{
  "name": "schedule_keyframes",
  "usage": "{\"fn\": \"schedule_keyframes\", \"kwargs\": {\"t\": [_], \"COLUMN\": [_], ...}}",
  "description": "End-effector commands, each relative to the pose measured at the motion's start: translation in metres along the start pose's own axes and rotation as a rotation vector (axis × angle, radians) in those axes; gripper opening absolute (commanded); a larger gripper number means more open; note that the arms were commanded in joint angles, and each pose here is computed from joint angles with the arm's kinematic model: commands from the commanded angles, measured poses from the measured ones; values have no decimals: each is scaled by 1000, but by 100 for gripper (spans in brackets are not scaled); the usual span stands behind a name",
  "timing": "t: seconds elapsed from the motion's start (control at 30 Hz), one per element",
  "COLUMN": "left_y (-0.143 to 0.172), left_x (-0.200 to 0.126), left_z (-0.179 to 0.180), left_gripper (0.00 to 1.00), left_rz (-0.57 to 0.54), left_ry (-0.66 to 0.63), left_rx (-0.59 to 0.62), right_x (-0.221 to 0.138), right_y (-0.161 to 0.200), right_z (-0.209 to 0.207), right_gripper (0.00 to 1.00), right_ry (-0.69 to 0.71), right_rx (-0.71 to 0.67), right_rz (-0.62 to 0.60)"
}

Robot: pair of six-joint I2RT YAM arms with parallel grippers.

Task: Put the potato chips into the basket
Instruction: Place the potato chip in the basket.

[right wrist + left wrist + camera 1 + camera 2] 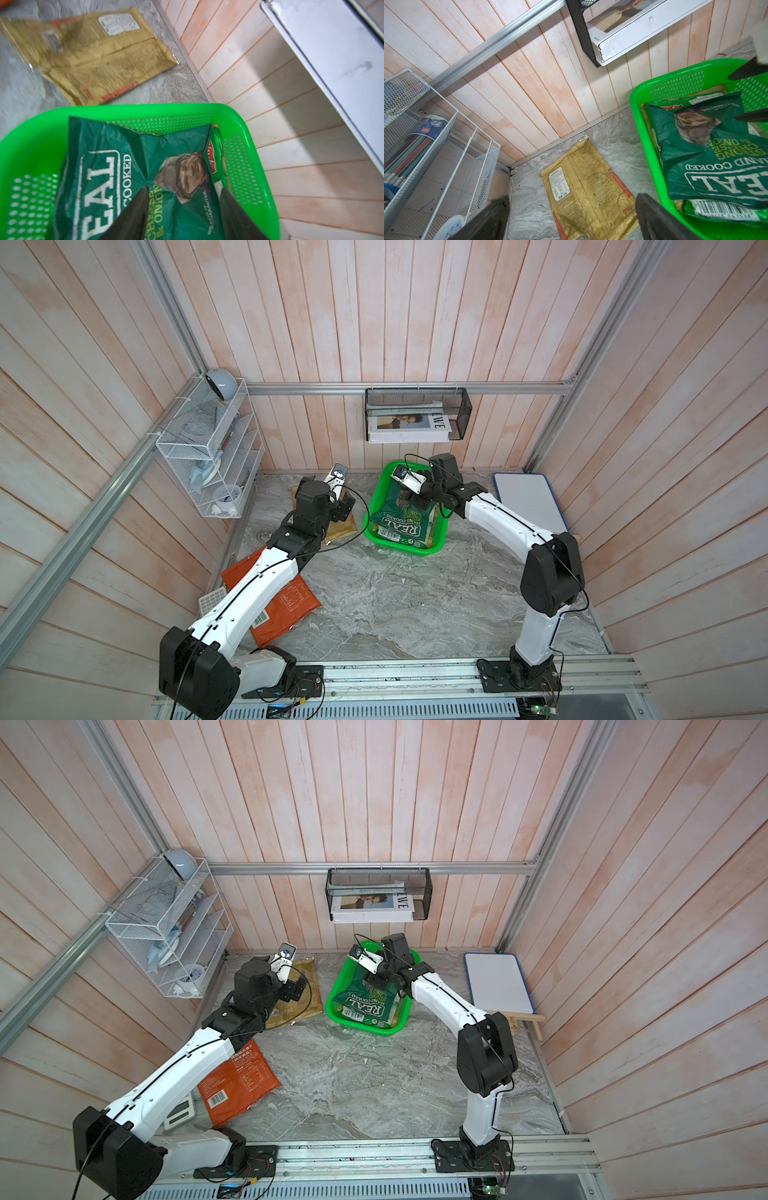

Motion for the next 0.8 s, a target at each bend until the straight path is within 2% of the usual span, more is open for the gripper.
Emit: {"fn": "schedule_keyframes", "kwargs": {"t": [0.0, 0.13, 0.23, 0.33, 0.37, 0.4, 0.5, 0.57, 0.6, 0.77], "left_y": [-9, -9, -9, -9, -9, -9, -10, -10, -10, -8], "left_x": [-6, -5, -5, -5, -5, -5, -6, -6, -6, -2], "left_z": [6, 6, 5, 5, 5, 5, 6, 6, 6, 4], "left_gripper": [100, 100, 100, 100, 100, 100, 100, 100, 100, 100], "left_rz": [-29, -26, -26, -23, -23, -24, -26, -25, -24, -15], "left_ry": [2, 4, 6, 8, 8, 7, 7, 7, 6, 6], "left_rx": [-31, -39, -42, -43, -43, -45, -50, -50, -51, -49], "right_x": [26, 60, 84, 103, 106, 109, 111, 107, 102, 73], "right_y": [28, 49, 62, 82, 87, 92, 98, 94, 87, 50], "right_z": [16, 14, 17, 15, 13, 10, -1, -6, -7, 4], "right_gripper": [54, 52, 53, 58, 61, 68, 87, 91, 97, 98], "right_ry": [-65, -16, -22, 7, 10, 12, -4, -14, -17, 14], "right_rx": [363, 570, 637, 678, 684, 694, 734, 743, 730, 602], "right_rz": [161, 258, 316, 400, 420, 437, 442, 432, 424, 386]}}
Point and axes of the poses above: each gripper's point midway between its finger pads, its own x axis out along the fingers, its own z axis along the line the jaws close on, y = z × x, the point moved 8 cm from there along -x, back along the fingers
